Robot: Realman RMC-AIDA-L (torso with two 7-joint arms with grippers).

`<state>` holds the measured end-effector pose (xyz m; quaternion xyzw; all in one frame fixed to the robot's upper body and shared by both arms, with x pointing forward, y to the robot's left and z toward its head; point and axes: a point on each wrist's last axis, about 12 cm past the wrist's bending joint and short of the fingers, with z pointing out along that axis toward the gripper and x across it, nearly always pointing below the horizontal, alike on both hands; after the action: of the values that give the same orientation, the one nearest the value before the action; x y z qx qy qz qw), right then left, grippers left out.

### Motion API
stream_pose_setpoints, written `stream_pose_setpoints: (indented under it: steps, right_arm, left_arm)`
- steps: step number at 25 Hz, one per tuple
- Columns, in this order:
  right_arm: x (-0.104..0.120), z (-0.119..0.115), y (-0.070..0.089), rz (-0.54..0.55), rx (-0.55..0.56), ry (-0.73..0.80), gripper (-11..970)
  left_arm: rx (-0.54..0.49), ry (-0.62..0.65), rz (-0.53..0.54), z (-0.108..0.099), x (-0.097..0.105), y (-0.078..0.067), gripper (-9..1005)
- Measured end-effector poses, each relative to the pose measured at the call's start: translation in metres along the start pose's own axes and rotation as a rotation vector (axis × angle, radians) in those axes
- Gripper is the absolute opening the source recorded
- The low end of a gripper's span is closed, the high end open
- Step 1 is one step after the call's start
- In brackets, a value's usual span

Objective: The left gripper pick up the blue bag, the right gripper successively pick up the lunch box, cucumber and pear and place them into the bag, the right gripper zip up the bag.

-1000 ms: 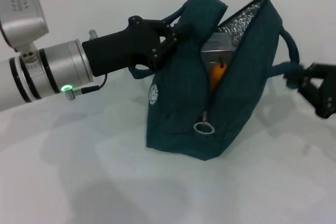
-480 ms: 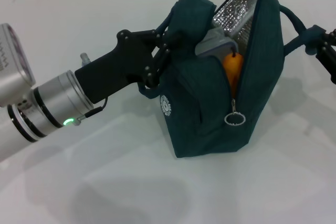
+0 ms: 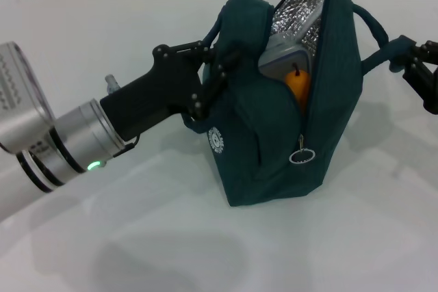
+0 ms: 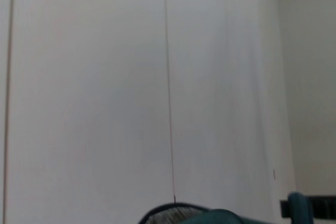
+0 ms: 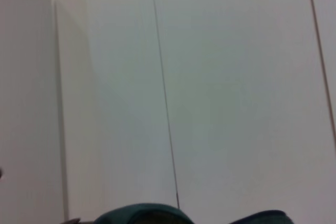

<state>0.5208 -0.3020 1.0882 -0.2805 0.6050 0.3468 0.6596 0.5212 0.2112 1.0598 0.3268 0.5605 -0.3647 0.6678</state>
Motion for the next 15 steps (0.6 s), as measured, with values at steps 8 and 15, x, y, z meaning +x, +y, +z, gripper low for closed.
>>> stream_pose_setpoints:
  steps: [8, 15]
  right_arm:
    - [0.003, -0.002, 0.002, 0.053, 0.016, -0.018, 241]
    - [0.01, -0.021, 0.006, 0.13, -0.008, 0.054, 410]
  left_arm:
    - [-0.007, -0.025, 0.162, -0.004, 0.005, -0.012, 229]
    - [-0.005, -0.033, 0.178, -0.001, 0.003, -0.01, 266]
